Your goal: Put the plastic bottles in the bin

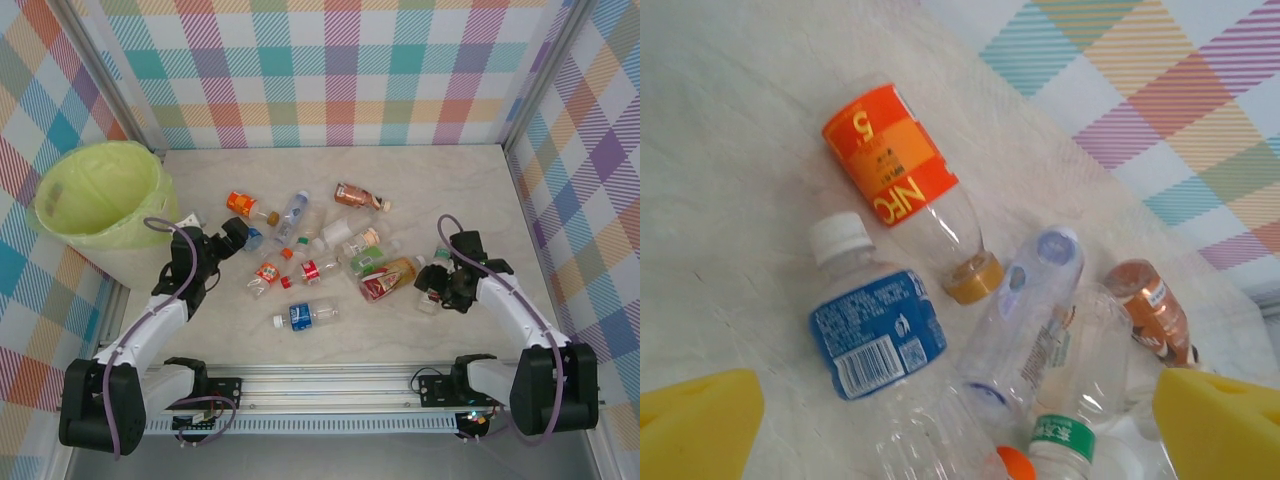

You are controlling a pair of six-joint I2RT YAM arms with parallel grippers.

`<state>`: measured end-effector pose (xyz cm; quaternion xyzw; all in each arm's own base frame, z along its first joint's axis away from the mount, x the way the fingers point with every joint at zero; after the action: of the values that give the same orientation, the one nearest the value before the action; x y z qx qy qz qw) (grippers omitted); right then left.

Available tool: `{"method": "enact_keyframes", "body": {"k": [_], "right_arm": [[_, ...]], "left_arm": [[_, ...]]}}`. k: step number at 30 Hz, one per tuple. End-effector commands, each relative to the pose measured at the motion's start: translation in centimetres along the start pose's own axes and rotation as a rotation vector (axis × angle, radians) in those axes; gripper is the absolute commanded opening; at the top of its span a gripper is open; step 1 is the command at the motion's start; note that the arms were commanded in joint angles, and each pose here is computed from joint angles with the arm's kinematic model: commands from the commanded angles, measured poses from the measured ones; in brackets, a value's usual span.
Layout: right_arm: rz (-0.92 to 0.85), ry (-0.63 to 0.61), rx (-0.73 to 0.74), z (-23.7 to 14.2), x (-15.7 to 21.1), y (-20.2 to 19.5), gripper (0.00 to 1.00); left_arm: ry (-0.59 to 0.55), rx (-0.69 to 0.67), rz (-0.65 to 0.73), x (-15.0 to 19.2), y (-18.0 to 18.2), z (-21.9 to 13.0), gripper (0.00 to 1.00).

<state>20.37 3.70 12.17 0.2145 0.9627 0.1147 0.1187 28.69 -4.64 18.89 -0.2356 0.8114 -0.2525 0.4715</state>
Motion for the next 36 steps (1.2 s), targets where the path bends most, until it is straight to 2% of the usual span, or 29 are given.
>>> {"method": "enact_keyframes", "body": {"k": [1, 7, 14, 20, 24, 27, 32, 36], "right_arm": [[0.009, 0.015, 0.043, 1.0, 0.6, -0.5, 0.8], [0.023, -0.072, 0.044, 1.8, 0.6, -1.2, 0.68], [0.014, -0.147, -0.003, 1.3, 0.0, -0.8, 0.54], [-0.032, -0.321, -0.07, -1.3, -1.5, 0.2, 0.49], [-0.179, -0.462, -0.257, -4.1, -2.1, 2.3, 0.45], [-0.308, -0.502, -0.45, -6.1, -2.2, 4.8, 0.44], [-0.438, -0.441, -0.747, -7.2, -2.5, 8.8, 0.43], [-0.556, -0.368, -0.883, -7.4, -2.6, 12.4, 0.43]], "left_arm": [[0.084, 0.06, -0.069, 0.5, -1.5, 0.5, 1.0], [0.144, 0.066, -0.039, 1.5, -3.0, 1.0, 1.0], [0.132, 0.152, 0.051, 1.7, -6.6, 1.4, 1.0], [0.226, 0.264, 0.055, 2.0, -9.0, 2.8, 1.0], [0.284, 0.351, 0.084, 2.5, -11.0, 3.0, 1.0], [0.316, 0.402, 0.109, 2.8, -12.5, 3.1, 1.0], [0.315, 0.446, 0.127, 3.6, -14.9, 4.9, 1.0], [0.34, 0.5, 0.135, 3.9, -17.9, 6.1, 1.0]]}}
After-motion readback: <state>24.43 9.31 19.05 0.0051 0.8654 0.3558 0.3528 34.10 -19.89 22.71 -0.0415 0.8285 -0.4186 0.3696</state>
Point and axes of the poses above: each hand's point on the last joint's axis, 136 mm out from that joint toward the fingers, its own z axis out along the fingers, its own y axis along the line the jaws close on, x = y × z, the point moved 7 cm from there along -z, back along the fingers
